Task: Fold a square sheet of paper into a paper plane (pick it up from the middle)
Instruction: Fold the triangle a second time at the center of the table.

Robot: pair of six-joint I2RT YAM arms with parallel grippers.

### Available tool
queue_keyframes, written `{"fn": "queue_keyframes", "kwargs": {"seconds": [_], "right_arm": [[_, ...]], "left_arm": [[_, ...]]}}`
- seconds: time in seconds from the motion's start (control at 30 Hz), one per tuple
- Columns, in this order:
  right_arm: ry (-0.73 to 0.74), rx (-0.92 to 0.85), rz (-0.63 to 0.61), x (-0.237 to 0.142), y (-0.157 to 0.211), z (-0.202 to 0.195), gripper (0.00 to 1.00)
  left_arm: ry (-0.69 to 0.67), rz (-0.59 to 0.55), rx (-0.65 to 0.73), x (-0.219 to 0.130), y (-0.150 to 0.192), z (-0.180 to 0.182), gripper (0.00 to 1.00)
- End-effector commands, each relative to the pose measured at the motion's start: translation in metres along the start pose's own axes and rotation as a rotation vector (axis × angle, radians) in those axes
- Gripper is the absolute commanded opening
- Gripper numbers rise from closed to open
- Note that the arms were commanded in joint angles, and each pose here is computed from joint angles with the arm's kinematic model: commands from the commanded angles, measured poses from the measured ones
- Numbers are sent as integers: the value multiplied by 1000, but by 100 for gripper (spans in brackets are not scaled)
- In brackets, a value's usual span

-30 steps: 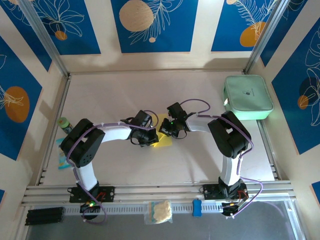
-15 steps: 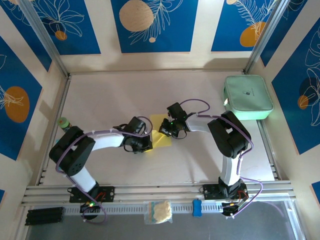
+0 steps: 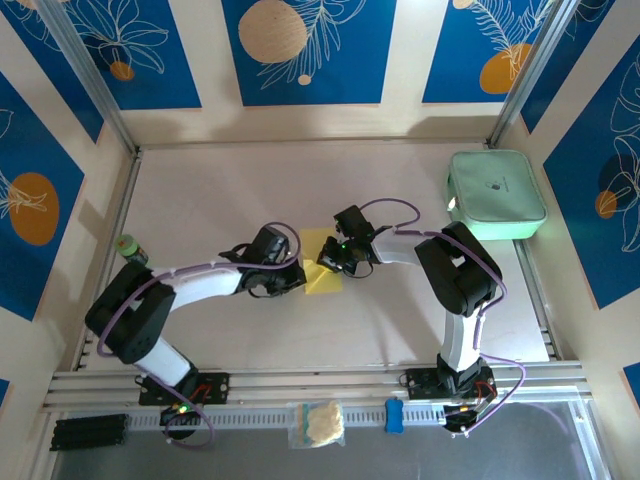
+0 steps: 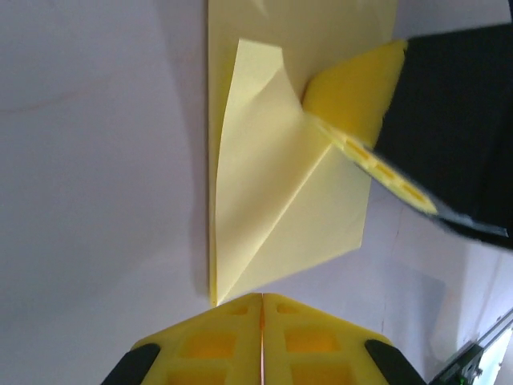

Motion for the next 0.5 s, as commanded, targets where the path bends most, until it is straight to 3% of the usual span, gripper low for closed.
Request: {"fn": "queue_keyframes", "kwargs": {"seconds": [0.0, 0.47], "right_arm": [[215, 97, 37, 16, 19, -62, 1], [157, 70, 11, 4, 16, -45, 1]], "left_arm": [[69, -30, -8, 11, -13, -20, 9], [-49, 14, 43, 37, -12, 6, 6]]}}
Point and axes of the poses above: each hand's point on the last joint's axis, 136 mm out from that joint toward the fingers, its own x axis out along the fingers, its own z axis along the line the jaws close on, y = z × x, the point moved 2 cm from there along -x, back along the fingers
